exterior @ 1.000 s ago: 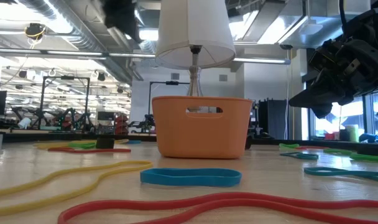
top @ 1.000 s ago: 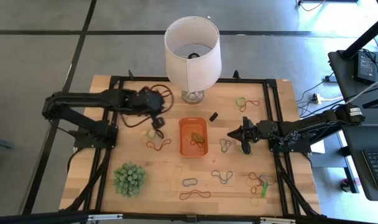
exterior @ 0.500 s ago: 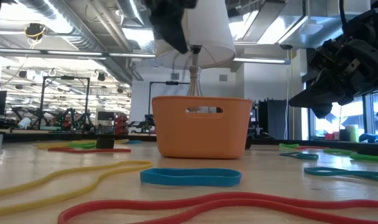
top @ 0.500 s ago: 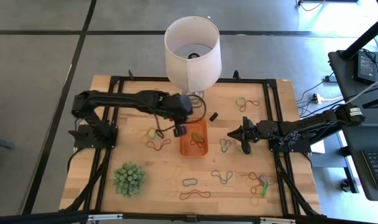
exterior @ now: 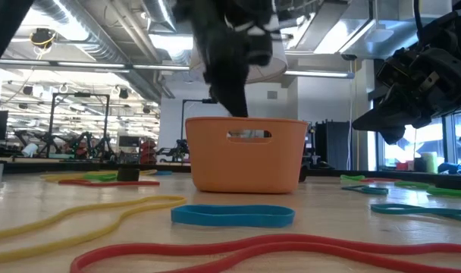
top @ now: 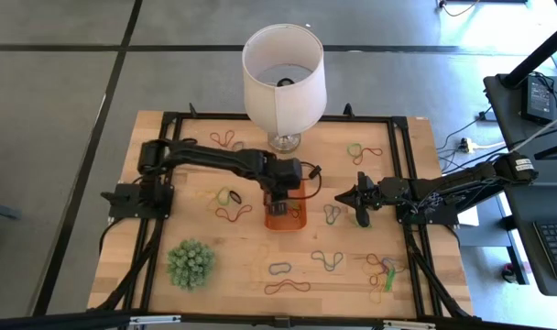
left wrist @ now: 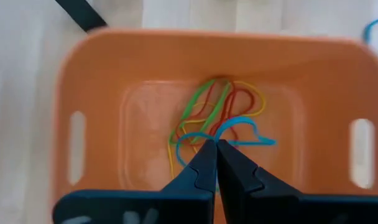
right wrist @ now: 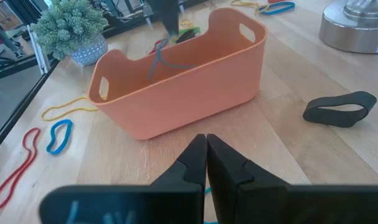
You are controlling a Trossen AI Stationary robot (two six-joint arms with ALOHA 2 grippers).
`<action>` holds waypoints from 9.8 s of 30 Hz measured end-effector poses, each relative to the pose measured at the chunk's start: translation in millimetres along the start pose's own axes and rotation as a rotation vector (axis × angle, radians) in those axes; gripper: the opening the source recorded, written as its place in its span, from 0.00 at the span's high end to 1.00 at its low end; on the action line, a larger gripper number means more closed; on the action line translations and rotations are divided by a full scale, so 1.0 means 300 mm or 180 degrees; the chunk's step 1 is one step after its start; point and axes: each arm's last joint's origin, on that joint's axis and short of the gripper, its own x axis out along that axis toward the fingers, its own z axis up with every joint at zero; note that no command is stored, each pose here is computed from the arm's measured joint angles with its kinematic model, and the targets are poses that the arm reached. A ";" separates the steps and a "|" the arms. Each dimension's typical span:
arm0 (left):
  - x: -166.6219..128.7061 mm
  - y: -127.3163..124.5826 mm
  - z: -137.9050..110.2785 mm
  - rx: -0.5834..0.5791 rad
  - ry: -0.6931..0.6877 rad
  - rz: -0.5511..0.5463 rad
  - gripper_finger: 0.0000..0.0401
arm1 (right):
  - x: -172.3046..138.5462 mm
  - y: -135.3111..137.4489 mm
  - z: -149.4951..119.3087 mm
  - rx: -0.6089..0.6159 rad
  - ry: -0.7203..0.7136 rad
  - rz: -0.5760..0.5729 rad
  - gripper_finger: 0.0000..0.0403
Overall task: Pick and place rubber bands into bin
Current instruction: Put the blue rubber band into the orange bin, then put the black rubber band into the orange bin, then put the yellow rubber band into the orange bin
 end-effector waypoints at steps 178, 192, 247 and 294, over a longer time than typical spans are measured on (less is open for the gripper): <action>-0.160 0.058 -0.827 -0.0268 -0.2218 0.0776 0.99 | 0.286 0.157 0.636 -0.0334 0.0988 -0.1023 1.00; -0.181 0.038 -0.800 -0.0009 -0.2531 0.0240 0.99 | 0.643 0.200 0.586 -0.0727 0.2181 -0.0650 0.99; -0.180 0.037 -0.800 -0.0002 -0.2528 0.0196 0.98 | 0.746 0.189 0.512 -0.0634 0.2703 -0.0435 0.56; -0.286 -0.183 -0.469 0.0602 -0.1481 0.0587 1.00 | -0.004 0.053 -0.045 0.0198 0.0066 -0.0060 0.76</action>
